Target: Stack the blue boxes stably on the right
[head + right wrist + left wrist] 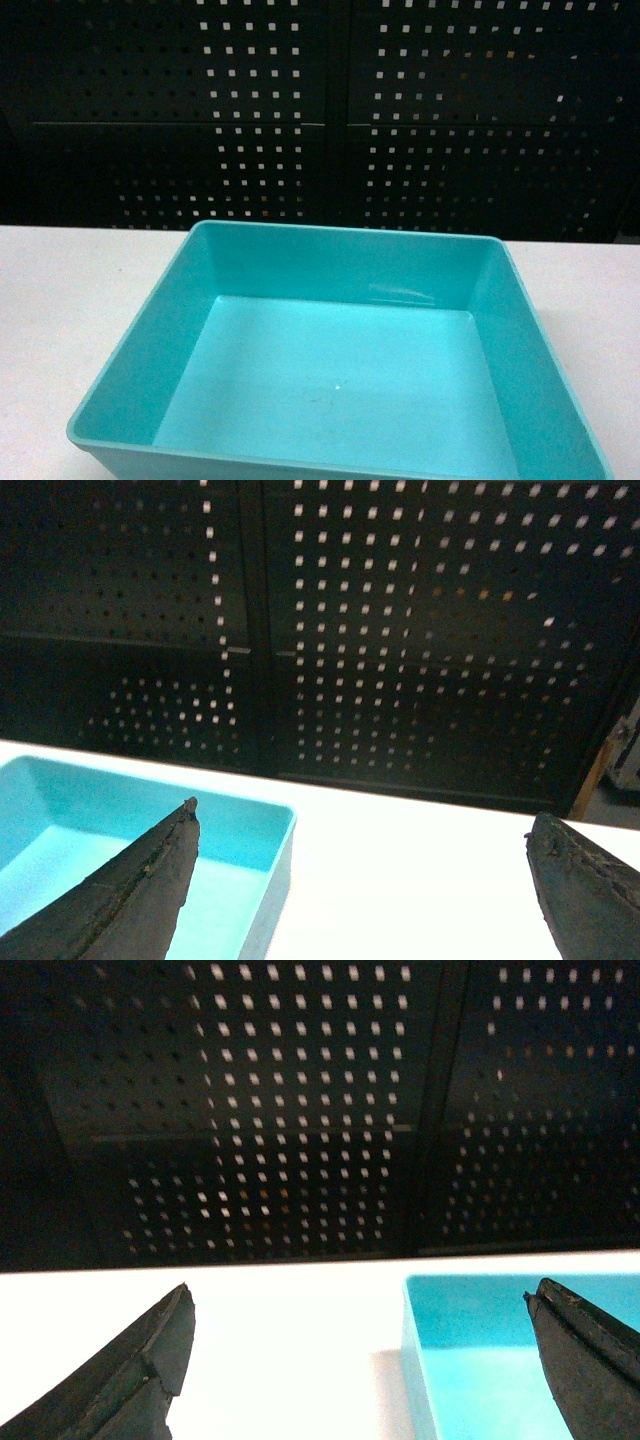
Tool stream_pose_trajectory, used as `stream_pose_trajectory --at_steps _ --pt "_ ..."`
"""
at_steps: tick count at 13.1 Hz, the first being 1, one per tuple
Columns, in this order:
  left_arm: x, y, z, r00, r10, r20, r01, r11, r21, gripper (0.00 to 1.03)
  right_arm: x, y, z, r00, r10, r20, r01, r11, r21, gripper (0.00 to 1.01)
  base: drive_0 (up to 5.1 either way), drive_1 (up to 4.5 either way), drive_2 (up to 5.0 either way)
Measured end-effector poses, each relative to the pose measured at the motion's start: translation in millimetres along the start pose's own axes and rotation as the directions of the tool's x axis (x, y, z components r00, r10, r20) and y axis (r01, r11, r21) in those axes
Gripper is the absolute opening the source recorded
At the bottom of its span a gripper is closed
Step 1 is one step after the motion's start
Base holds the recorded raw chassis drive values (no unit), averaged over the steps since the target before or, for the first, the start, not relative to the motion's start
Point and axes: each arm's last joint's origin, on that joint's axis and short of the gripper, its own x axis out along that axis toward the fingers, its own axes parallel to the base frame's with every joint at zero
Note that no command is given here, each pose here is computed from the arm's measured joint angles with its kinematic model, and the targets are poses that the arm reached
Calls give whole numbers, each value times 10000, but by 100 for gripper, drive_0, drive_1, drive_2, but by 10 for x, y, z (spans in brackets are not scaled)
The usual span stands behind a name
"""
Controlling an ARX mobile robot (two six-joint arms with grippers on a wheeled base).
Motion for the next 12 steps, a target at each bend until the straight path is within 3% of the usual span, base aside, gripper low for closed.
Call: stream_pose_trajectory --at_steps 1,2,3,4,5,7,9,10,12 --pt "168 -13 -10 9966 -51 -819 56 10000 62 98 181 79 -22 9944 618 -862 -643 9976 -261 98 0 0 0" --pt "319 -40 22 9909 -218 -1327 229 9997 70 98 348 127 -34 9837 864 -1578 -962 9938 -561 98 0 0 0" --pt "705 -129 165 9789 -635 -1940 713 9969 335 98 793 174 -52 9584 906 -2708 -1097 9924 -563 98 0 0 0" --pt "1153 -206 142 9307 -951 -3532 1173 9922 420 98 1269 368 -53 9112 1357 -3889 -1673 9847 -484 98 0 0 0" --pt "1264 -236 -36 8827 -1111 -4567 1400 9897 299 98 1410 440 -127 8946 1337 -4264 -1729 9834 -544 98 0 0 0" --pt "1321 -243 -247 8316 -1065 -5450 1407 9898 213 98 1458 502 -335 8562 1355 -4986 -1841 9817 -492 98 0 0 0" --pt "1345 -278 -352 8187 -907 -5671 1346 9903 359 98 1442 501 -513 8346 1180 -5380 -1725 9837 -518 98 0 0 0" --pt "1300 -324 -448 8086 -803 -5828 1354 9894 516 98 1373 502 -749 8011 1048 -5894 -1637 9854 -474 98 0 0 0" --pt "1267 -347 -543 7948 -755 -6021 1389 9885 594 98 1316 499 -899 7783 960 -6205 -1589 9862 -467 98 0 0 0"
